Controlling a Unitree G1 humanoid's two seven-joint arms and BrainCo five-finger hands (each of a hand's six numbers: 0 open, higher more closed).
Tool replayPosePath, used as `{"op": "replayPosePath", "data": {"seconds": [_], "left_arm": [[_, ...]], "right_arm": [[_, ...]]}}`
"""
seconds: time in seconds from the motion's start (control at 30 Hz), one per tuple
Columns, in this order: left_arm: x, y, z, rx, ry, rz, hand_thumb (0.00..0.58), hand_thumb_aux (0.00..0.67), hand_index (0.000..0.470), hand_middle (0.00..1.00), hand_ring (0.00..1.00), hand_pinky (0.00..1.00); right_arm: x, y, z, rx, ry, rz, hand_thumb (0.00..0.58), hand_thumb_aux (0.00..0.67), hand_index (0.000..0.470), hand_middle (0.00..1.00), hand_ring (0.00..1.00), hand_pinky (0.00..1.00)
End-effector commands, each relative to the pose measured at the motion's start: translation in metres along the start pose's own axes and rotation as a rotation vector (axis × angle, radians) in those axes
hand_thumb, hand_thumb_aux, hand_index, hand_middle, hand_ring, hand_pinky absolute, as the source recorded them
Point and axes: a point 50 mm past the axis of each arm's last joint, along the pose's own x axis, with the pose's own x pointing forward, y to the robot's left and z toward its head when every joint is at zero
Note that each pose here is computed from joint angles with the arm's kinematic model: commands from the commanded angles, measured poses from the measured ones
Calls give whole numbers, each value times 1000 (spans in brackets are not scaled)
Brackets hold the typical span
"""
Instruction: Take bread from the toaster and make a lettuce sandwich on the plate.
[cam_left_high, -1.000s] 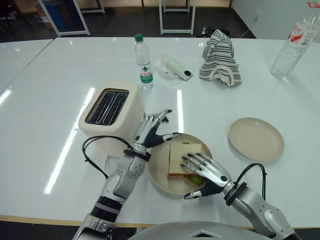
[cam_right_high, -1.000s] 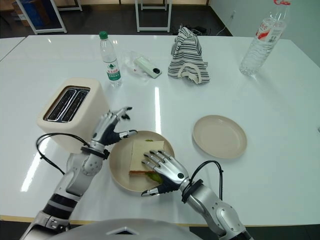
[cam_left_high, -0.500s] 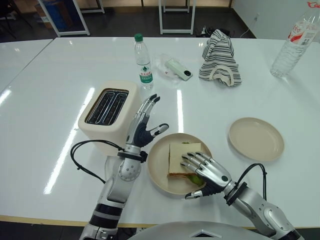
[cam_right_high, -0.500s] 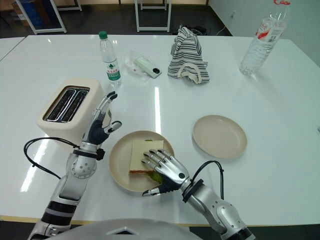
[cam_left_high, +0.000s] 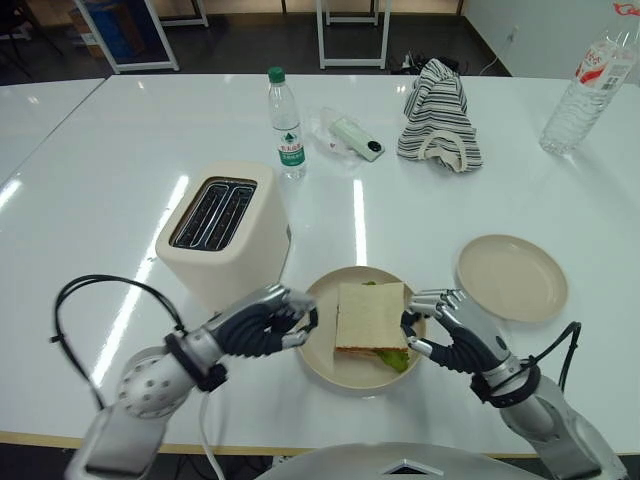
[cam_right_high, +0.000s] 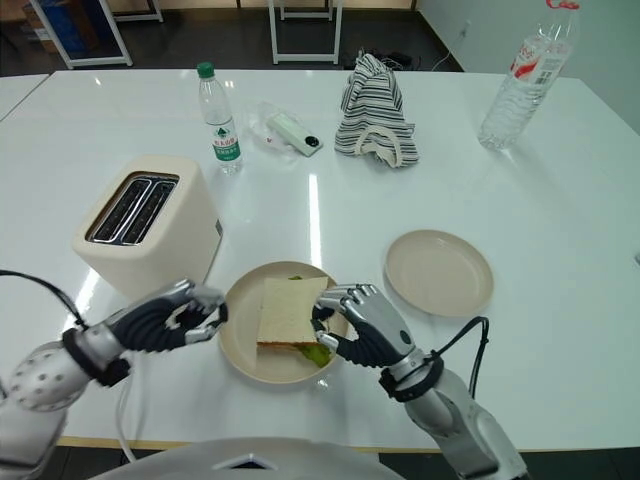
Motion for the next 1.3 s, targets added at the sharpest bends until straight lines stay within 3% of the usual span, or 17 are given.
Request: {"op": "replayPosePath", "data": {"seconds": [0.03,0.2,0.53,0.87,1.3], "left_arm": [[-16,-12,-6,-16,129,-236,580,670,470,1000,1000,1000],[-10,-40,-14,-40,209,-400,580,670,470,992,992,992],[20,-81,-22,-29,301,-509,580,670,470,1000,1000,1000],[69,-83,-43,23,405,-353,580,670,470,1000,1000,1000],[150,-53,-68,119,476,-217,580,670,470,1000,1000,1000]], "right_arm": [[-24,-8,0,90,73,226,580,670,470,1000,1000,1000],[-51,4,1,162,175,561,580,670,470,1000,1000,1000],[-58,48,-17,108,349,864,580,670,470,1000,1000,1000],[0,70,-40,49,276,740,580,670,470,1000,1000,1000],[72,53,-117,-254,451,622,580,670,470,1000,1000,1000]]}}
